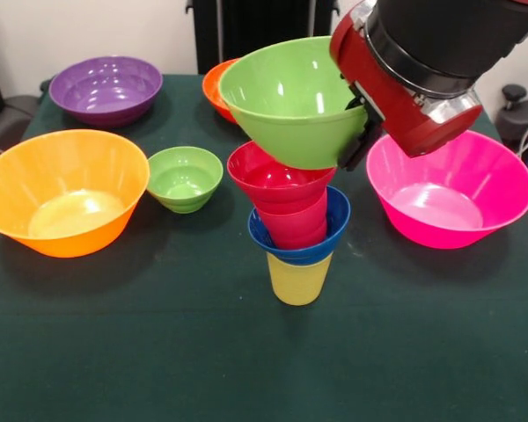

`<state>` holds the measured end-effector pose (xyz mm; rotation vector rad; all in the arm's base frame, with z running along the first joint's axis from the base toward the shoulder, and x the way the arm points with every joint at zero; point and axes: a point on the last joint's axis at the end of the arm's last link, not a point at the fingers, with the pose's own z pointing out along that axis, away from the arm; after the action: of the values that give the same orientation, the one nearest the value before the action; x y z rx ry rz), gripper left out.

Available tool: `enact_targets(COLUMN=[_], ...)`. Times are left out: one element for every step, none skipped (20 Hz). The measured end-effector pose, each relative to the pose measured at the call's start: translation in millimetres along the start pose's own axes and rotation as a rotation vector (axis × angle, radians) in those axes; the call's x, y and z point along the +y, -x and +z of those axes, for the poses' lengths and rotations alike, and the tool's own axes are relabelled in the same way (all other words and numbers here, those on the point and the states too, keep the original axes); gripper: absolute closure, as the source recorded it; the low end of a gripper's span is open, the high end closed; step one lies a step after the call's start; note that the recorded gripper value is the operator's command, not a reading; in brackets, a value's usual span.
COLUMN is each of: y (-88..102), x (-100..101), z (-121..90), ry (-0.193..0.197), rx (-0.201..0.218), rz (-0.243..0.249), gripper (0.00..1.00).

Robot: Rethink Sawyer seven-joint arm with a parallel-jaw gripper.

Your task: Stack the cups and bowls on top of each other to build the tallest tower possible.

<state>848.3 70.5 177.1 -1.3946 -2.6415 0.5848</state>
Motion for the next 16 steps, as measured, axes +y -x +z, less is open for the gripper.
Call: enact_targets(y=[-0.5,-1.4,-1.9,-2.0,-2.6,-2.7,-2.6,-2.5,-1.7,-0.6,0.7,2.5,4.0,6.3,7.9,9.7], x=[0.1,0.1,-0.3,-0.6,-2.2,-3.8,-4.6,-5.5,-7.1,-8.8,-10.5,-12.9,-14.6,-16.9,-18.4,-19.9], z=[-0.2,-0.4,-0.4,-0.4,-0.3,-0.5,-0.7,-0.9,-0.8,0.0,1.0,2.8,4.0,5.6,6.5,7.5], ry=[0.0,0.0,-0.002,-0.002,-0.004,-0.005,-0.005,-0.005,-0.007,-0.008,-0.011,-0.015,-0.018,-0.02,-0.021,-0.022], rx=[0.0,0.001,0.002,0.003,0.007,0.01,0.01,0.011,0.008,0.004,-0.001,-0.008,-0.013,-0.02,-0.025,-0.029], rz=[0.0,0.0,0.001,0.001,0.005,0.009,0.011,0.013,0.017,0.021,0.024,0.028,0.031,0.035,0.038,0.041], gripper=[1.0,1.0,1.0,1.0,1.0,1.0,1.0,1.0,1.0,1.0,1.0,1.0,1.0,1.0,1.0,1.0])
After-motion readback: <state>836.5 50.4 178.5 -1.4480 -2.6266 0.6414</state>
